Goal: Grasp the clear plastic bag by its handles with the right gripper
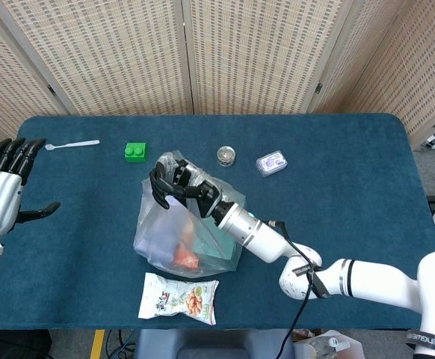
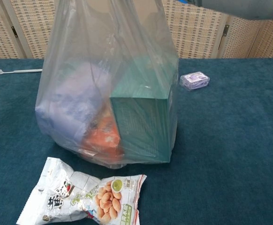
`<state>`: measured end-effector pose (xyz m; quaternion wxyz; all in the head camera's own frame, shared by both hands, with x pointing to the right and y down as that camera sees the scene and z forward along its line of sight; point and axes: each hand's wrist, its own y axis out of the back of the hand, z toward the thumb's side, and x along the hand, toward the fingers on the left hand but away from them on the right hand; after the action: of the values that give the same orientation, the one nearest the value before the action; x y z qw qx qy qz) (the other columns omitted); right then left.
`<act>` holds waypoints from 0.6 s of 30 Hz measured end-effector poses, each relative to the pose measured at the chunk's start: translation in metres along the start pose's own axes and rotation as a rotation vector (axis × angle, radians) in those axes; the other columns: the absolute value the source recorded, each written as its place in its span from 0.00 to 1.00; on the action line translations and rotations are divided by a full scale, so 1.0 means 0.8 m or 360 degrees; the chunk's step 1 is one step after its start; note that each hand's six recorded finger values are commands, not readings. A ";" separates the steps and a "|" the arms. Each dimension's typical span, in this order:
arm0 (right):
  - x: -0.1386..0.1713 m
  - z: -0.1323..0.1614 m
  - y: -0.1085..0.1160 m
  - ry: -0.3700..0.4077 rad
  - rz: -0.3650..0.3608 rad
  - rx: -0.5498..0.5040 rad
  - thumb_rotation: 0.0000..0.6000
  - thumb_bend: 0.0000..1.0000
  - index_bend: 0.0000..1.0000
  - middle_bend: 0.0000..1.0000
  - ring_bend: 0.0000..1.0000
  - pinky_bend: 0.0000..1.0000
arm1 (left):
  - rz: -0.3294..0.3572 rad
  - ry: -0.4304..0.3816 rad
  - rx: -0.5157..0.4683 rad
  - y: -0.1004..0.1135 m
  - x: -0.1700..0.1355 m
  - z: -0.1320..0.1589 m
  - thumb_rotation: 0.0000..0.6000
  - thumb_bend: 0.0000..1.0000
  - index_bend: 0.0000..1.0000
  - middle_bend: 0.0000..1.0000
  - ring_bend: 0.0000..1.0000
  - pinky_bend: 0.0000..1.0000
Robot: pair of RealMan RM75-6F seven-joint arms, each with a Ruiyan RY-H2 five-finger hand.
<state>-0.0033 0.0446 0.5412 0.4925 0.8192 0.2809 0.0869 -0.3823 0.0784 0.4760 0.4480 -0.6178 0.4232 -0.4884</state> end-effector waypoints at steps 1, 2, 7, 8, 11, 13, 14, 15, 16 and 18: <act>-0.001 0.002 -0.002 0.0005 0.0000 0.0002 1.00 0.38 0.66 0.69 0.68 0.78 | -0.0006 0.0008 0.0015 -0.003 -0.002 -0.003 1.00 0.00 0.08 0.11 0.06 0.04; -0.001 0.006 -0.005 0.0012 0.0000 0.0006 1.00 0.38 0.67 0.69 0.69 0.79 | -0.0014 0.0018 0.0029 -0.006 -0.005 -0.006 1.00 0.00 0.08 0.11 0.06 0.04; -0.003 0.018 -0.016 0.0037 0.0002 0.0021 1.00 0.41 0.71 0.72 0.72 0.82 | -0.0077 0.0092 0.0070 -0.027 -0.024 -0.026 1.00 0.00 0.09 0.11 0.06 0.04; -0.004 0.022 -0.018 0.0042 0.0003 0.0026 1.00 0.41 0.71 0.72 0.73 0.83 | -0.0087 0.0107 0.0074 -0.030 -0.028 -0.029 1.00 0.00 0.09 0.11 0.06 0.04; -0.005 0.028 -0.025 0.0049 0.0007 0.0046 1.00 0.42 0.74 0.74 0.75 0.85 | -0.0111 0.0155 0.0079 -0.040 -0.043 -0.040 1.00 0.00 0.09 0.11 0.06 0.04; -0.007 0.032 -0.030 0.0056 0.0012 0.0050 1.00 0.42 0.74 0.75 0.75 0.85 | -0.0121 0.0184 0.0086 -0.046 -0.057 -0.046 1.00 0.00 0.09 0.11 0.06 0.04; -0.008 0.035 -0.033 0.0061 0.0014 0.0052 1.00 0.42 0.75 0.75 0.75 0.85 | -0.0131 0.0200 0.0093 -0.050 -0.064 -0.049 1.00 0.00 0.09 0.11 0.06 0.04; -0.008 0.037 -0.035 0.0064 0.0015 0.0053 1.00 0.43 0.75 0.75 0.76 0.85 | -0.0150 0.0223 0.0107 -0.057 -0.074 -0.055 1.00 0.00 0.09 0.11 0.06 0.04; -0.009 0.038 -0.037 0.0066 0.0015 0.0053 1.00 0.43 0.76 0.76 0.76 0.86 | -0.0166 0.0240 0.0118 -0.062 -0.081 -0.059 1.00 0.00 0.09 0.11 0.06 0.04; -0.011 0.042 -0.042 0.0072 0.0017 0.0044 1.00 0.43 0.76 0.76 0.76 0.86 | -0.0196 0.0279 0.0136 -0.073 -0.097 -0.068 1.00 0.00 0.09 0.11 0.06 0.04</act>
<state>-0.0094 0.0262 0.4967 0.4741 0.8253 0.2887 0.1043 -0.4433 0.1597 0.5217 0.4043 -0.5780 0.4007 -0.5848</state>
